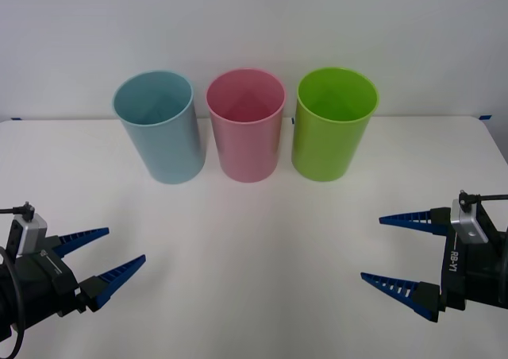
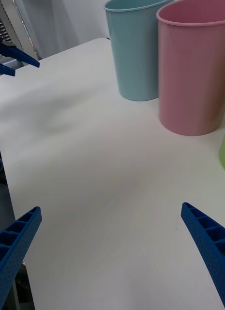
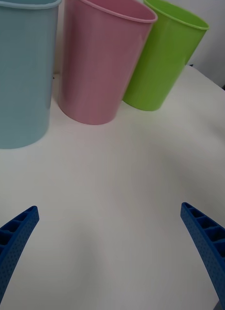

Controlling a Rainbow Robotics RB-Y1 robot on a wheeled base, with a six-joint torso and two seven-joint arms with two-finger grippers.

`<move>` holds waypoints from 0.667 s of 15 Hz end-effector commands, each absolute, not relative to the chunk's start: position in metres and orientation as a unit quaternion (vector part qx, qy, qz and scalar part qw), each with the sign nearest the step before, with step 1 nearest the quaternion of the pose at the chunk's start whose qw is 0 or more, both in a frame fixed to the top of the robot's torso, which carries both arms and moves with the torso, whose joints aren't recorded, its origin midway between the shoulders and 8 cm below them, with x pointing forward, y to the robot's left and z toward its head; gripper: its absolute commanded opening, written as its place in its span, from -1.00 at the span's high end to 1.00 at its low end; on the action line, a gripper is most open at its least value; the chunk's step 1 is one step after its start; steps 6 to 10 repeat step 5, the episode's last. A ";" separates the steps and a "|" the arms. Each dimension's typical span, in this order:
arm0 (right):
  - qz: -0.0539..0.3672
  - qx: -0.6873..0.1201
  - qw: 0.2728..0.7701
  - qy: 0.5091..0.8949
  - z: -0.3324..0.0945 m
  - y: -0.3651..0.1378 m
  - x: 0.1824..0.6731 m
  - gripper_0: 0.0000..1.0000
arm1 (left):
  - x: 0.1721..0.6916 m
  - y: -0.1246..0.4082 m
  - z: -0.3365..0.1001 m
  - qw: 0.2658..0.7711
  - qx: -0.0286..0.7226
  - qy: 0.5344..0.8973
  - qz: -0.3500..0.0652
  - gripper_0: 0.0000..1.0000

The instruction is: Put cans in the blue bin and PET bottles in the pink bin and trash in the green bin.

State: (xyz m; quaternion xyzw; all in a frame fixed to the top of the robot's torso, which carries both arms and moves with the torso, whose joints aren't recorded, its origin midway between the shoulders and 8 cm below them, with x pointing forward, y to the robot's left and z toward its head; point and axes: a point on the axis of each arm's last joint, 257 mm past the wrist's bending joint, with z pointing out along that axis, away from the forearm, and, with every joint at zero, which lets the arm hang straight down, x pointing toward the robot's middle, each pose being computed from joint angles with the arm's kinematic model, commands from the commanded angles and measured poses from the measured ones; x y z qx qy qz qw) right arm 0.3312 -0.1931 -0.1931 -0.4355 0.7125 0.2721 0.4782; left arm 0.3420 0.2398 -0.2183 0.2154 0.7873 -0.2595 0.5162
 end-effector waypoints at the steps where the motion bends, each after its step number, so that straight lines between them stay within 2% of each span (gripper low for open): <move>1: 0.272 -0.435 0.478 0.712 -0.193 -0.193 0.331 -1.00 | 0.342 0.240 -0.219 0.516 0.216 0.788 -0.260 -1.00; 10: 0.272 -0.435 0.478 0.712 -0.193 -0.193 0.331 -1.00 | 0.342 0.240 -0.219 0.516 0.216 0.788 -0.260 -1.00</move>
